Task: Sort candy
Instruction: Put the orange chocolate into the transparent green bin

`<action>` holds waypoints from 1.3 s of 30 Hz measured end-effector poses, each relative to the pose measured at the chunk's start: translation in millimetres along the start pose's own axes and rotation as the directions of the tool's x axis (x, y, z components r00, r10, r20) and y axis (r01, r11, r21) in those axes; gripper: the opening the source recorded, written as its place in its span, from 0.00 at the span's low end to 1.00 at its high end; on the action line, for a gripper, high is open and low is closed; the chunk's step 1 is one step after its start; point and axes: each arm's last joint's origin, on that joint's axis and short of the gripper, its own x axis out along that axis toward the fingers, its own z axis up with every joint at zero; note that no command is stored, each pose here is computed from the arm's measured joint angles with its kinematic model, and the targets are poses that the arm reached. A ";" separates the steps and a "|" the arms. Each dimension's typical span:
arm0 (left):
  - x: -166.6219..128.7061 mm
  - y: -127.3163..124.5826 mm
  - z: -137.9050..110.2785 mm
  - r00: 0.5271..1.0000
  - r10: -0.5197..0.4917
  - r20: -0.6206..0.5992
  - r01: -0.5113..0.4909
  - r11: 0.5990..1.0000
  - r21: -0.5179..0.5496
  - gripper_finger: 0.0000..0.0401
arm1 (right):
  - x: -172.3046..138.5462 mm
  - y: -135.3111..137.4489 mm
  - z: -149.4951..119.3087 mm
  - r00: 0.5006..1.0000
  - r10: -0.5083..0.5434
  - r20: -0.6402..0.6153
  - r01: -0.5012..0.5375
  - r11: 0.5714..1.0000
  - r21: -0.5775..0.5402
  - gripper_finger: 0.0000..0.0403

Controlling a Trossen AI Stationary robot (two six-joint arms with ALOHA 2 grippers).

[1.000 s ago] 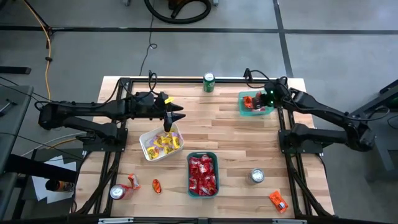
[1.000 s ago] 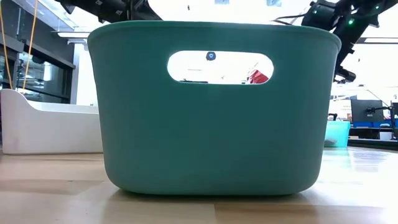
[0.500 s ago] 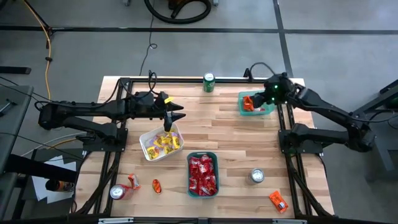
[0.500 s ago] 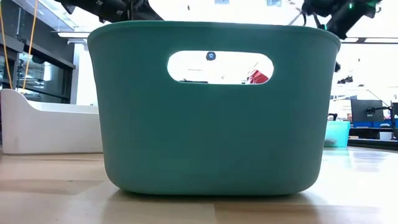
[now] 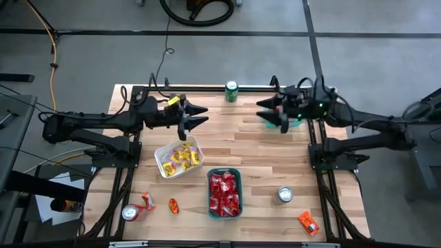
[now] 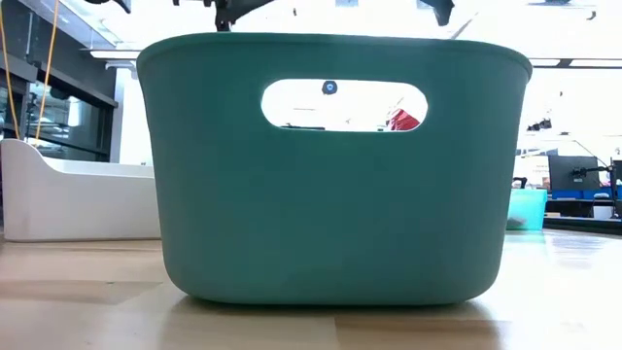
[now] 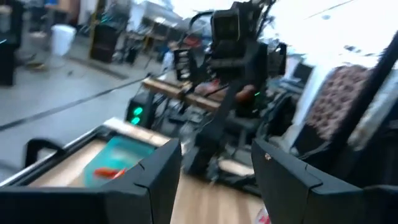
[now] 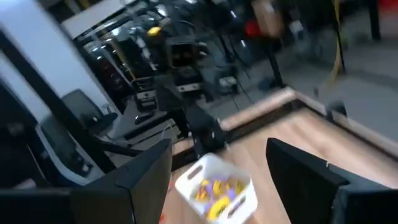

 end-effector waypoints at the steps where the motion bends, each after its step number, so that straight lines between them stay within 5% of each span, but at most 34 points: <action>1: 0.0 -1.0 1.5 1.000 -0.019 0.013 0.019 1.000 0.001 0.46 | 6.3 4.9 -2.1 1.000 0.013 0.011 -0.012 0.998 -0.054 0.64; 7: 0.0 -2.7 2.4 0.998 -0.061 0.014 0.061 0.998 0.018 0.46 | 45.1 19.6 -25.0 0.998 0.049 -0.025 -0.055 0.946 -0.320 0.64; 19: 0.0 -3.0 1.1 0.998 -0.061 0.001 0.061 0.997 0.041 0.46 | 57.3 22.4 -20.8 0.998 0.054 -0.009 -0.054 0.943 -0.328 0.64; 24: 3.4 -28.2 11.9 0.969 -0.070 -0.236 0.112 0.979 0.168 0.46 | 55.8 25.4 -13.9 0.998 0.062 0.010 -0.055 0.931 -0.362 0.64; 27: 3.1 -50.5 12.9 0.867 -0.050 -0.496 0.180 0.959 0.218 0.46 | 55.8 25.5 -13.5 0.998 0.062 0.010 -0.054 0.930 -0.364 0.64; 31: -2.3 -84.8 10.2 0.650 -0.038 -0.759 0.318 0.920 0.227 0.46 | 55.8 24.5 -15.6 0.999 0.052 -0.013 -0.053 0.930 -0.363 0.64; 35: -8.4 -122.1 -17.0 0.431 -0.033 -0.902 0.477 0.856 0.197 0.46 | 55.8 22.6 -20.0 0.998 0.032 -0.058 -0.051 0.931 -0.361 0.64; 39: -18.4 -158.9 -57.9 0.283 -0.034 -0.958 0.614 0.775 0.154 0.46 | 55.2 19.7 -26.7 0.992 0.002 -0.128 -0.048 0.933 -0.358 0.64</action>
